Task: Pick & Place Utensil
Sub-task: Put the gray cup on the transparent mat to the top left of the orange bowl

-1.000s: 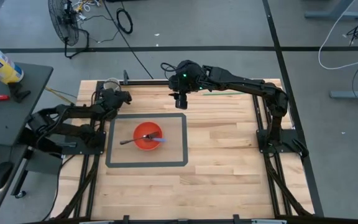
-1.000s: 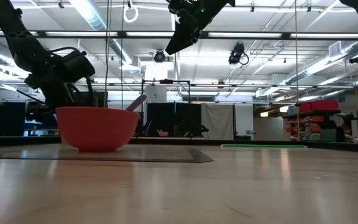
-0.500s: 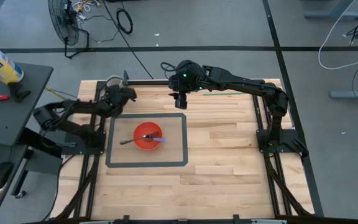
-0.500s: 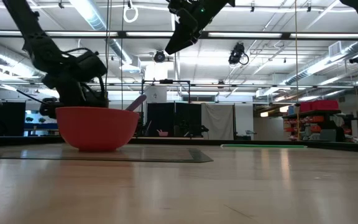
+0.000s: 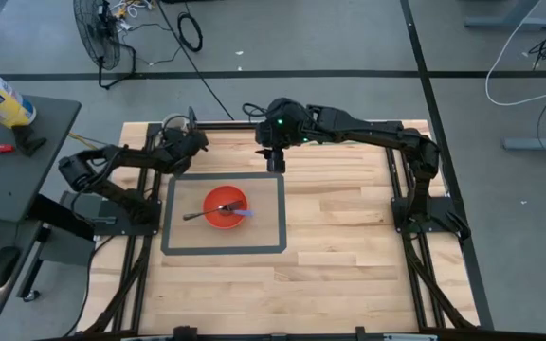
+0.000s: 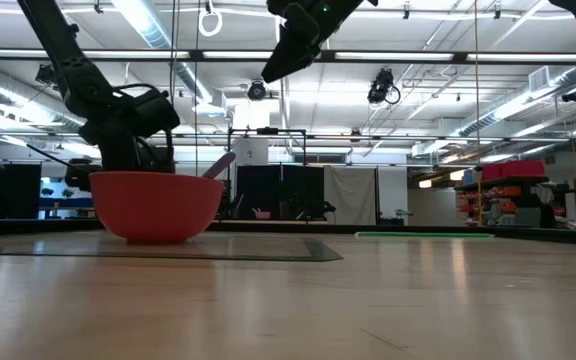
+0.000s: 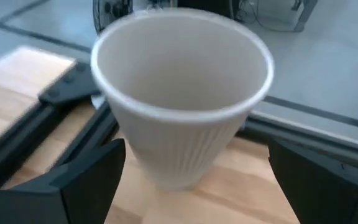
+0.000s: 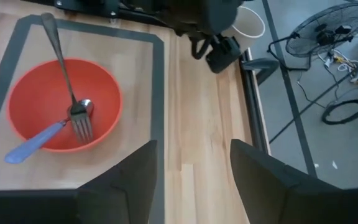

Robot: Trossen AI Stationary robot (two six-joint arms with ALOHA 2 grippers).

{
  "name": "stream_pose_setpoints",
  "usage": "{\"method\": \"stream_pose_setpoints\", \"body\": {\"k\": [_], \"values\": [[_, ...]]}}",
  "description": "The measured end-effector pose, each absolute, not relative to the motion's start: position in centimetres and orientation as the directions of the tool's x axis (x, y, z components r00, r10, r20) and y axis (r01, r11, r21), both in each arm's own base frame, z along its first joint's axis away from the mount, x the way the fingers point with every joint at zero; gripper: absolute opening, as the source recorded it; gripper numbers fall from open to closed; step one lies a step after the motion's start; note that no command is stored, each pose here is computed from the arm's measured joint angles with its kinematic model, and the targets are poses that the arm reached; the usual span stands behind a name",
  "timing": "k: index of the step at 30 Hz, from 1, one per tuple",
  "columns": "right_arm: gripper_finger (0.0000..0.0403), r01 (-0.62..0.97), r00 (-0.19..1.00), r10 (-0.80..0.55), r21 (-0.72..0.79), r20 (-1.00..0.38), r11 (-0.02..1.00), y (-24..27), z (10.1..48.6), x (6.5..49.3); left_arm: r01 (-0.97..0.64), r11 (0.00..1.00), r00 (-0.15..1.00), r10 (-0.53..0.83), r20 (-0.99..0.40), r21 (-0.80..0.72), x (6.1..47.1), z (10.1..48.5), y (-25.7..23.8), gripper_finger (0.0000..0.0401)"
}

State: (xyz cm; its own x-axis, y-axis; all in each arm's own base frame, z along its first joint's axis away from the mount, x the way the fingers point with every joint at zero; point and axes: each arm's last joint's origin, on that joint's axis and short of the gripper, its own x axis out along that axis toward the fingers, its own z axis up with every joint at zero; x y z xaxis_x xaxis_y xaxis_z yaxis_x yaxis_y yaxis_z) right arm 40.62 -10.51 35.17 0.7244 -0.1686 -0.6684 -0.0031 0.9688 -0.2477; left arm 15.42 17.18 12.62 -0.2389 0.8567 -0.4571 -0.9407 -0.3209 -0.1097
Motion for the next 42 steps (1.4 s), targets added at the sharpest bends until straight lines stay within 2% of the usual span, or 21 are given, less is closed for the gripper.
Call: {"method": "stream_pose_setpoints", "body": {"k": [6, 13, 22, 32, 37, 42], "values": [[0.0203, -0.008, 0.725, -0.165, -0.248, -0.668, 0.969, -10.3, 35.2, 40.7, -0.941, -0.332, -0.275, 0.865, -0.42, -0.068, 15.9, 13.8, 18.1, 0.0399], [0.0203, -0.009, 0.721, -0.164, -0.247, -0.673, 0.969, -10.3, 35.1, 40.6, -0.939, -0.342, -0.292, 0.849, -0.44, -0.036, 15.7, 14.0, 18.4, 0.0399], [0.0203, -0.025, 0.715, -0.165, -0.26, -0.679, 0.965, -10.3, 35.1, 40.6, -0.958, -0.284, -0.224, 0.828, -0.514, -0.041, 15.8, 13.7, 18.2, 0.0399], [0.0196, -0.023, 0.671, -0.151, -0.224, -0.726, 0.974, -10.2, 34.6, 40.1, -0.968, -0.251, -0.171, 0.689, -0.704, -0.01, 15.2, 14.0, 18.9, 0.0399], [0.0181, -0.023, 0.649, -0.111, -0.166, -0.752, 0.986, -10.0, 32.2, 39.7, -0.972, -0.23, -0.113, 0.657, -0.745, -0.055, 15.3, 14.2, 19.2, 0.0399], [0.0176, 0.031, 0.675, -0.137, -0.158, -0.725, 0.987, -9.6, 30.4, 37.6, -0.976, -0.209, -0.095, 0.652, -0.752, -0.058, 15.4, 14.2, 19.2, 0.0399]]}}
